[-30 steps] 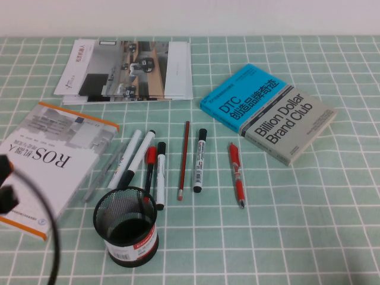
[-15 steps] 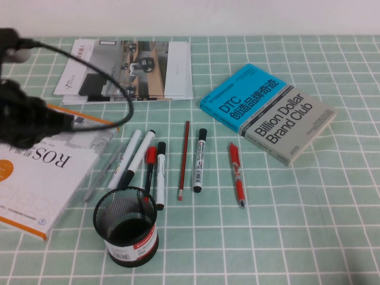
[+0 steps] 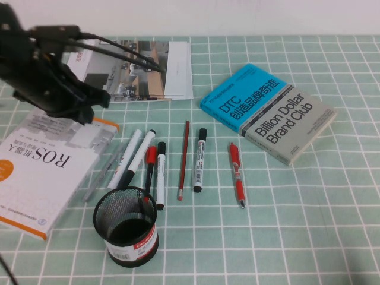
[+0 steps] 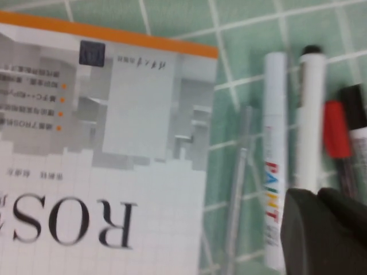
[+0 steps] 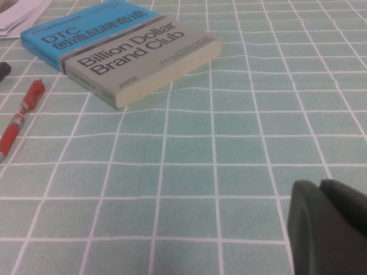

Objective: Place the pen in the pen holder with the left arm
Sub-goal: Pick up the pen on the table

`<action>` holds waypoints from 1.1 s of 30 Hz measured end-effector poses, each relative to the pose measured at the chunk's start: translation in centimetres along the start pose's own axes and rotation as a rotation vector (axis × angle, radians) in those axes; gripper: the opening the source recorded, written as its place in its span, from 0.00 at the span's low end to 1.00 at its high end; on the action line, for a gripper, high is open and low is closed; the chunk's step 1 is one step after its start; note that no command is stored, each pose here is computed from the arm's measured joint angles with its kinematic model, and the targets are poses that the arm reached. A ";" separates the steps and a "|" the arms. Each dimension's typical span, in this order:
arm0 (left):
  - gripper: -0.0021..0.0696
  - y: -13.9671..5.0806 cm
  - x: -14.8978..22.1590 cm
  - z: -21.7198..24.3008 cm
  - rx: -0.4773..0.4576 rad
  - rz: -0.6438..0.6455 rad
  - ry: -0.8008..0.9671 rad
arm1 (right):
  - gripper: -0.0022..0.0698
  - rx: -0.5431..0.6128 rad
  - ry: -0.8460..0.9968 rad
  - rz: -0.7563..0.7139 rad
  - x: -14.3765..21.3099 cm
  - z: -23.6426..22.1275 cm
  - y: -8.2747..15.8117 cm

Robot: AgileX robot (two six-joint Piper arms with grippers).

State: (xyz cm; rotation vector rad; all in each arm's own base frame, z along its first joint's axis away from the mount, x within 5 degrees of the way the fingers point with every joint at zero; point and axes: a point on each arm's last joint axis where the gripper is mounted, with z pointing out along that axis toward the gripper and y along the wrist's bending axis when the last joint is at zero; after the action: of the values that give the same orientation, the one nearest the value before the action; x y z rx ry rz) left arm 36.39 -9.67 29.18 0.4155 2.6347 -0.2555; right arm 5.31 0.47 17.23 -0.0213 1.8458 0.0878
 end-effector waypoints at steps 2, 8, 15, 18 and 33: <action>0.02 0.1 -0.4 1.5 -0.010 0.016 0.039 | 0.00 0.000 0.000 0.000 0.0 0.0 0.0; 0.02 -1.4 -0.5 6.2 -0.059 0.147 0.163 | 0.00 0.000 0.000 0.000 0.0 0.0 0.0; 0.02 -2.4 -0.2 9.3 -0.065 0.180 0.262 | 0.00 0.000 0.000 0.000 0.0 0.0 0.0; 0.03 -2.2 -0.4 9.6 -0.083 0.183 0.267 | 0.00 0.000 0.000 0.000 0.0 0.0 0.0; 0.26 -1.7 0.2 12.0 -0.101 0.199 0.324 | 0.00 0.000 0.000 0.000 0.0 0.0 0.0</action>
State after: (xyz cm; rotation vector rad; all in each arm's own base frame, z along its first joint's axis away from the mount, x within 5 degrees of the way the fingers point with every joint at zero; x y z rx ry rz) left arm 40.55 -14.15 18.71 0.7336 2.8749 0.0120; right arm 5.31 0.47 17.23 -0.0213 1.8458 0.0878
